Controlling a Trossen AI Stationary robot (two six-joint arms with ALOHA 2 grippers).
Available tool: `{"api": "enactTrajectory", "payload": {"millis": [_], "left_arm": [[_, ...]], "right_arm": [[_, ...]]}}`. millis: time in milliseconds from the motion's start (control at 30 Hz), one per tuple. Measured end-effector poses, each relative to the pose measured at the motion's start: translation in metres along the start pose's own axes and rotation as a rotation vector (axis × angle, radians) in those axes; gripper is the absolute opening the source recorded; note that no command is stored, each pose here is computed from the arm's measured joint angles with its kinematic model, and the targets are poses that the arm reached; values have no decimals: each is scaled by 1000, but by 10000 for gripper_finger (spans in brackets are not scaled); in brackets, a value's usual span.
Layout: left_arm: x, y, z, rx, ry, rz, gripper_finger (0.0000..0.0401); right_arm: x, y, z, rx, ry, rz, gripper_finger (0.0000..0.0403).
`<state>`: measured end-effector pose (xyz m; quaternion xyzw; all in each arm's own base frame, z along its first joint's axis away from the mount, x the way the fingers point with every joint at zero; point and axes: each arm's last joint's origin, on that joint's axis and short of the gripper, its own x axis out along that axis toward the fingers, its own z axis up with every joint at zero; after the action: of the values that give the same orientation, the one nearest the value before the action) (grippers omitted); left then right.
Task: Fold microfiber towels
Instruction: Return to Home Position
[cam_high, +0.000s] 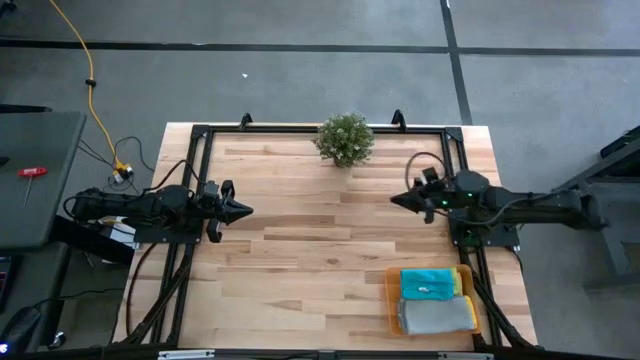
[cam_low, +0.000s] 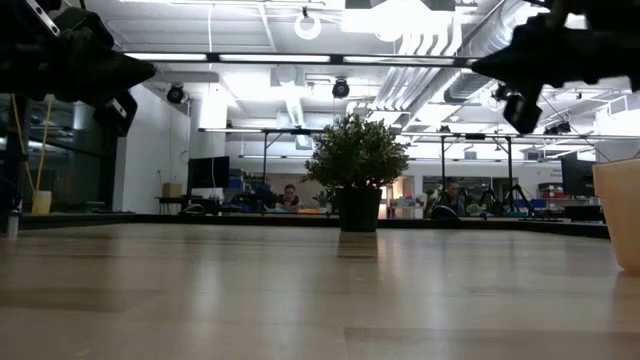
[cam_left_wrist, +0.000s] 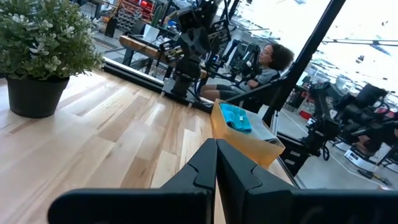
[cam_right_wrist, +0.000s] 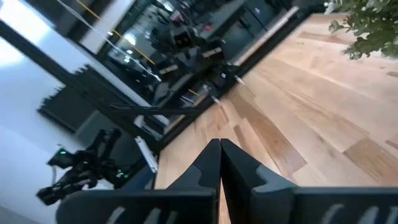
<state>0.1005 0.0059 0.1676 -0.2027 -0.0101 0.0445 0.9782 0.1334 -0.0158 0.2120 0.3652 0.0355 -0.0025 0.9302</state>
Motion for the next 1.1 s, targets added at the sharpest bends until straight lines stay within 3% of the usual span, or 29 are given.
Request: {"api": "enactTrajectory", "payload": {"millis": [300,733,1100], "left_arm": [[0,0,0,0,0,1,0],[0,0,0,0,-2,3,1],[0,0,0,0,-2,3,1]], "right_arm": [[-26,-19,-33,-52,-96,119,0],[-32,-17,-46,-318,-127,-15,0],[-32,-16,-47,-347,-104,9,0]]}}
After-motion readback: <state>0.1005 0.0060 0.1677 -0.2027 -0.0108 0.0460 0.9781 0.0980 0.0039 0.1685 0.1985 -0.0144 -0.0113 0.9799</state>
